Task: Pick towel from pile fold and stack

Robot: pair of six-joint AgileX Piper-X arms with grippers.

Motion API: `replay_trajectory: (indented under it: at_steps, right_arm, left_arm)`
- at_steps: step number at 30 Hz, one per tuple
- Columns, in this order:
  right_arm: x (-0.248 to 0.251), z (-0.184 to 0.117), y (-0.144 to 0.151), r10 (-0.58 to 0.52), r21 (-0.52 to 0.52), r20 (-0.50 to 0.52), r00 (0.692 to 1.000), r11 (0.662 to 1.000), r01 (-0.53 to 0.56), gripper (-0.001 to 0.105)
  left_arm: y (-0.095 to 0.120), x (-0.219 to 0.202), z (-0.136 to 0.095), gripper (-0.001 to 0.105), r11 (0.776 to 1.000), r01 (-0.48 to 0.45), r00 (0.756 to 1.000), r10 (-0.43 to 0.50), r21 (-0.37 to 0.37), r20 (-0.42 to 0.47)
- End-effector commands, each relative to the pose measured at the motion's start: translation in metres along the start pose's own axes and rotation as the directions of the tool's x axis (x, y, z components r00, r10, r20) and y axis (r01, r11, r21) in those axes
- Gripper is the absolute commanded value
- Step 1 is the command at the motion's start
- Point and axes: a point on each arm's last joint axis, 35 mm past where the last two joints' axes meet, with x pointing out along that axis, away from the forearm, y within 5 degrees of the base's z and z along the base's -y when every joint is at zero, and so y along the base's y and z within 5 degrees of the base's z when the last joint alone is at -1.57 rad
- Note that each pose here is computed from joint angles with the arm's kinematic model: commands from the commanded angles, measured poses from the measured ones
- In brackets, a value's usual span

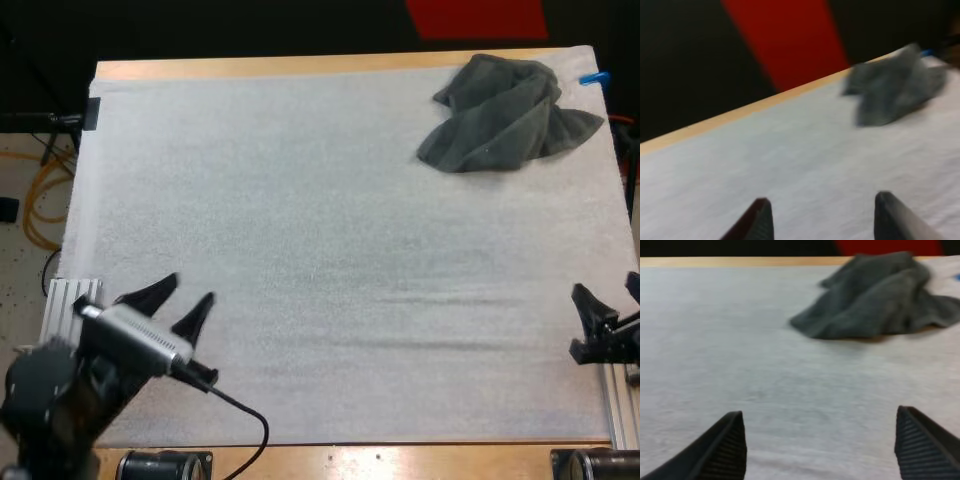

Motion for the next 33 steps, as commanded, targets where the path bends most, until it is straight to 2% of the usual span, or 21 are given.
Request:
replay_trajectory:
  at_steps: [1, 4, 6, 11, 13, 18, 20, 24, 33]
  right_arm:
    - [-0.001, 0.006, 0.000, 0.041, -0.004, 0.023, 0.999, 0.999, -0.041, 0.062]
    - [0.005, 0.012, -0.001, 0.127, 0.001, 0.030, 0.991, 0.992, -0.127, 0.062]
    - [0.010, 0.014, 0.000, 0.202, 0.006, 0.039, 0.979, 0.979, -0.202, 0.062]
    - [0.022, 0.018, -0.004, 0.230, 0.011, 0.037, 0.972, 0.973, -0.231, 0.062]
    - [0.029, 0.021, -0.008, 0.217, 0.020, 0.038, 0.975, 0.976, -0.218, 0.062]
    - [0.058, 0.032, -0.022, 0.137, 0.039, 0.039, 0.990, 0.990, -0.139, 0.062]
    - [0.073, 0.037, -0.029, 0.115, 0.045, 0.040, 0.993, 0.992, -0.117, 0.062]
    - [0.109, 0.047, -0.047, 0.019, 0.123, -0.021, 1.000, 0.992, -0.016, 0.062]
    - [0.212, 0.057, -0.083, -0.027, 0.277, -0.174, 0.984, 0.958, 0.075, 0.062]
  left_arm:
    - [-0.002, 0.003, 0.006, 0.044, 0.998, 0.060, 0.998, -0.060, 0.016, 0.001]
    - [-0.005, 0.018, 0.015, 0.044, 0.982, 0.187, 0.981, -0.186, 0.015, -0.049]
    - [-0.009, 0.027, 0.019, 0.044, 0.959, 0.282, 0.957, -0.280, 0.017, -0.076]
    - [-0.013, 0.044, 0.023, 0.044, 0.933, 0.358, 0.931, -0.354, 0.032, -0.094]
    - [-0.013, 0.048, 0.025, 0.046, 0.930, 0.365, 0.928, -0.361, 0.038, -0.090]
    - [-0.012, 0.053, 0.029, 0.072, 0.932, 0.359, 0.933, -0.355, 0.057, -0.061]
    - [-0.012, 0.053, 0.031, 0.072, 0.937, 0.344, 0.939, -0.341, 0.068, -0.046]
    - [-0.011, 0.053, 0.032, 0.072, 0.943, 0.325, 0.945, -0.324, 0.073, -0.036]
    - [-0.011, 0.053, 0.032, 0.072, 0.943, 0.323, 0.946, -0.322, 0.073, -0.037]
